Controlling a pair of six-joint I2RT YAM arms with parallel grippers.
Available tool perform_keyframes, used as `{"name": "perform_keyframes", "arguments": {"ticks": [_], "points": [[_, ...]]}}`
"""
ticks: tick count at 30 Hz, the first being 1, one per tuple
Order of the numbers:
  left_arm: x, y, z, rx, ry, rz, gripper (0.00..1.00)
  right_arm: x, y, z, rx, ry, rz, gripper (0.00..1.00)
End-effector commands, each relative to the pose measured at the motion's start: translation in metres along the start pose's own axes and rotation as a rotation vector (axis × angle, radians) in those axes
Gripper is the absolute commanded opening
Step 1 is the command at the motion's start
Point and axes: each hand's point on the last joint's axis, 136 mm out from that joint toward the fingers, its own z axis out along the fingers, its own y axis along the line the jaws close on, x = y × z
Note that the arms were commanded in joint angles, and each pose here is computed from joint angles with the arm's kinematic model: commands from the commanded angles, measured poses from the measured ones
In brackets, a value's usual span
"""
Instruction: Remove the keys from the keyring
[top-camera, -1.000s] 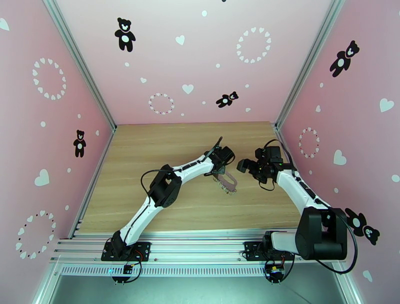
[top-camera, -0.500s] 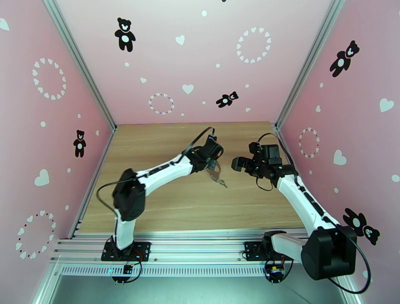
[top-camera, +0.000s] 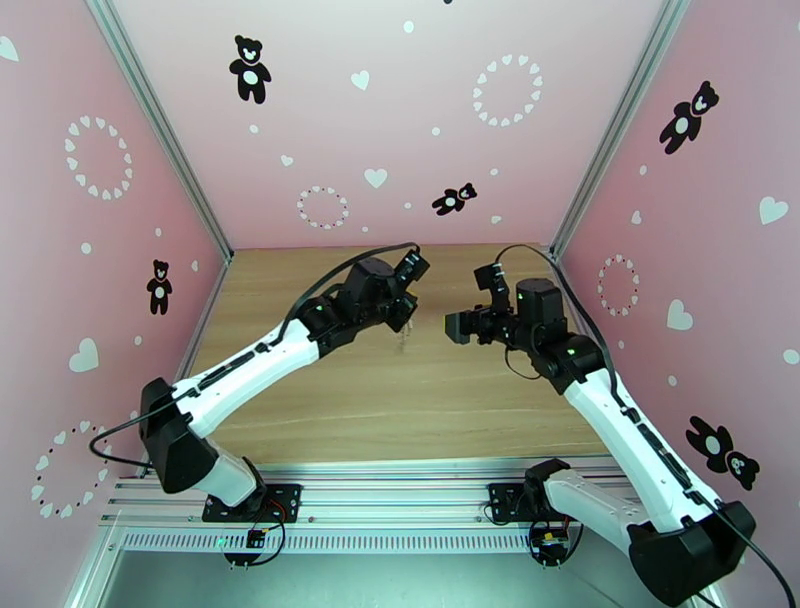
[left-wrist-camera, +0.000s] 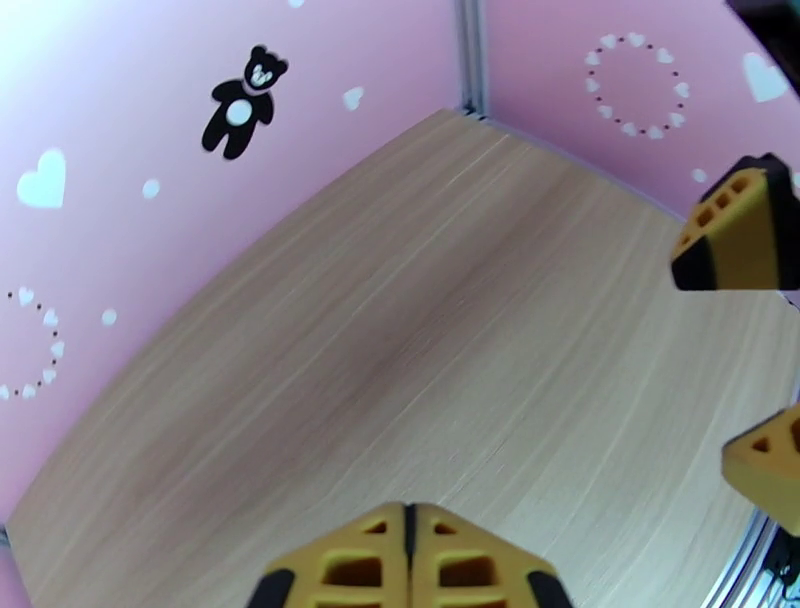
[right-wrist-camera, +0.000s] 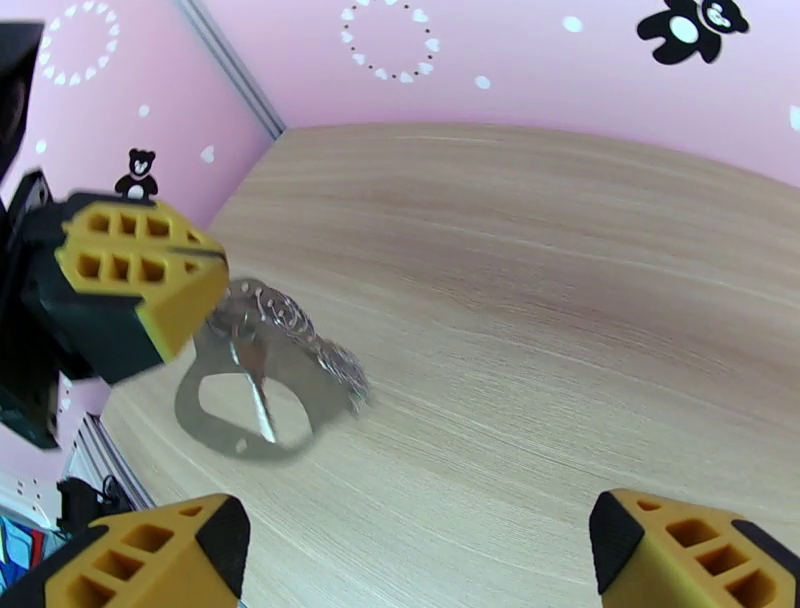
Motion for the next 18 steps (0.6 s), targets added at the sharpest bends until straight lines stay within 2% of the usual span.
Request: {"name": "perform_keyframes", "arguments": {"ticks": [1,7,10,13,16,18], "points": [[-0.039,-0.025,-0.033,0.190,-0.179,0.087,0.00,-0.016,0.014,-0.011,-0.008,-0.078,-0.165,0.91],[-0.053,-0.053,-0.062,0.350,-0.267,0.159,0.00,-0.019,0.038,-0.028,-0.058,-0.217,-0.361,0.88],[-0.057,-0.060,-0.072,0.398,-0.287,0.179,0.00,-0.025,0.038,-0.042,-0.024,-0.297,-0.452,0.87],[-0.061,-0.066,-0.078,0.437,-0.297,0.179,0.00,-0.025,0.043,-0.048,-0.035,-0.314,-0.510,0.84],[-0.065,-0.071,-0.082,0.477,-0.309,0.168,0.00,-0.022,0.055,-0.048,-0.098,-0.333,-0.552,0.77],[-0.067,-0.073,-0.082,0.492,-0.315,0.157,0.00,-0.022,0.062,-0.048,-0.126,-0.375,-0.583,0.76]]}}
